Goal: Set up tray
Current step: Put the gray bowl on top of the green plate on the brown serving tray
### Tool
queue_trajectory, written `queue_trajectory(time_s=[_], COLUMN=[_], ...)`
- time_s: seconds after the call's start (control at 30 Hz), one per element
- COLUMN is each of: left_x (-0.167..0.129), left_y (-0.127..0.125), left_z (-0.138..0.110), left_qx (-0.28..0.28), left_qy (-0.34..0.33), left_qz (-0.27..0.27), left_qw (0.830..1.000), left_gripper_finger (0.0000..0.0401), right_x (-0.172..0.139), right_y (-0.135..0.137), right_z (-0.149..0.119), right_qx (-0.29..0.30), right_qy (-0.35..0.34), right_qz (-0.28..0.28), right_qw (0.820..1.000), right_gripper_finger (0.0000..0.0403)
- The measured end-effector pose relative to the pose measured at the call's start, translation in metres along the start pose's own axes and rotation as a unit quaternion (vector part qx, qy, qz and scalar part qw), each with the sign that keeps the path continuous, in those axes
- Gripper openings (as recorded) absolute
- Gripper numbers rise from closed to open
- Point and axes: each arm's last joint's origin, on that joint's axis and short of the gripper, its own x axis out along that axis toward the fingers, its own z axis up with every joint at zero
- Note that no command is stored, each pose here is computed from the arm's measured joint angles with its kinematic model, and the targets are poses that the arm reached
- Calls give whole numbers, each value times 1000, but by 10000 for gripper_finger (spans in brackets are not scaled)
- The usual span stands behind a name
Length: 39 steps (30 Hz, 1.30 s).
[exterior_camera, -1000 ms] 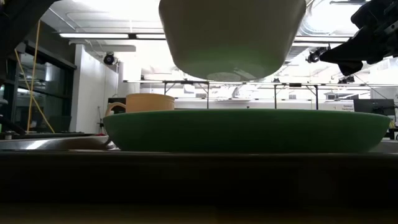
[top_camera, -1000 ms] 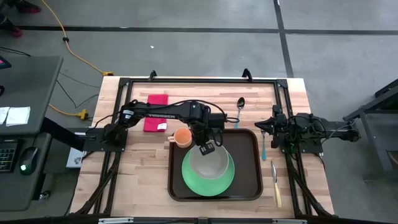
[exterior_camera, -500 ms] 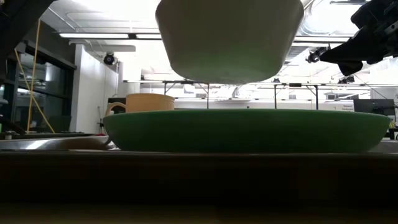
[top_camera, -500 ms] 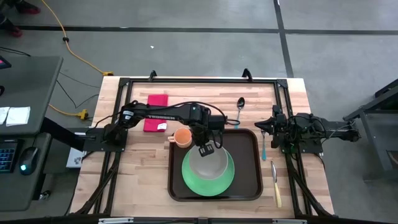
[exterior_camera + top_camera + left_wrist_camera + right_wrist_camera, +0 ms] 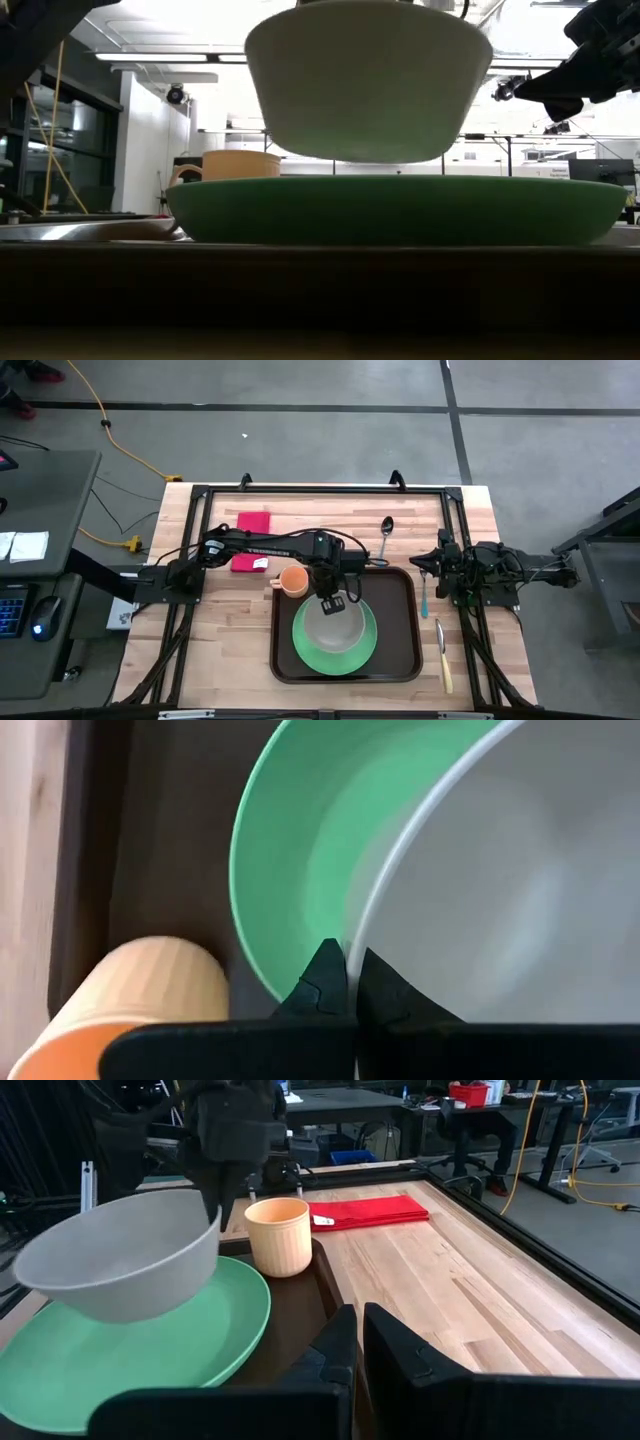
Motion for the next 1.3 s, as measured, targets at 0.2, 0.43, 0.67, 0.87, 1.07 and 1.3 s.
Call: queue_trajectory(time_s=[0.2,0.43,0.67,0.87,1.07,1.3], left_x=[7,20,25,25,25,31], left_y=[-1,0,-2,-2,-1,1], left_z=[3,2,3,3,4,3], left_qx=[24,22,28,31,34,41], left_qy=[-1,7,-1,-1,-7,-8], left_qz=[4,-5,-16,-14,1,14], left_qw=[1000,1000,999,999,999,999], left_gripper_finger=[18,18,18,17,17,17], right_x=[0,0,0,0,0,0], right_y=[0,0,0,0,0,0], right_z=[0,0,0,0,0,0], right_qx=[0,1,2,2,5,5], right_qy=[-1,-1,-1,-1,-1,-1], right_qz=[3,2,2,2,2,2], right_qw=[1000,1000,1000,1000,1000,1000], right_gripper_finger=[0,0,0,0,0,0])
